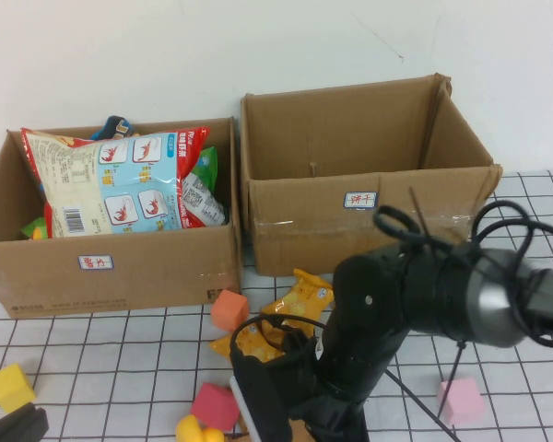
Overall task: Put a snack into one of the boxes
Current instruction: Pick up the biscuit
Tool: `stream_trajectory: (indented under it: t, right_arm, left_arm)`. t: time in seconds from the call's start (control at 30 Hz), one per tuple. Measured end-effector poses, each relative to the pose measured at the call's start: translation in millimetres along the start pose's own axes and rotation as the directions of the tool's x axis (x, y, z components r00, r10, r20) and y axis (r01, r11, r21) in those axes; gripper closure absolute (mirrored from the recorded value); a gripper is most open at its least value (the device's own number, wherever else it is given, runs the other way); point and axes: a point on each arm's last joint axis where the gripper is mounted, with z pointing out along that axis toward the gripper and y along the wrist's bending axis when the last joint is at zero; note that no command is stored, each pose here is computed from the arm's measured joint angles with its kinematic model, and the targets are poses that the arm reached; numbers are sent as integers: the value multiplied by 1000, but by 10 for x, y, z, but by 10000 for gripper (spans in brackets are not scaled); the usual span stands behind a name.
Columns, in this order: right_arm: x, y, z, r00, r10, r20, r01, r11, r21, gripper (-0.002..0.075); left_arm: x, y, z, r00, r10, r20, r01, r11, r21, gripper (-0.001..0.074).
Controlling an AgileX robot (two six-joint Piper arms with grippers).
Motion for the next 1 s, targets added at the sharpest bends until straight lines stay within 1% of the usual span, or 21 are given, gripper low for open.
stream_trajectory:
  t: [0.27,0.57,0.83,1.0]
  right_arm:
    - [70,-66,243,999,49,-21,-49,999,19,136]
    - [92,-176,339,995,80,-56,-78,996,40,136]
    - [127,-120,409,993,76,-94,-80,996,-40,140]
    - [88,-97,419,993,53,-103,-58,997,-46,192]
  left_arm:
    - [-1,1,0,999,44,2,-44,999,-2,737]
    - [-1,1,0,998,61,2,-61,998,-2,737]
    - [-1,1,0,998,66,2,-66,998,-2,737]
    - [-1,1,0,998,66,2,-66,998,-2,737]
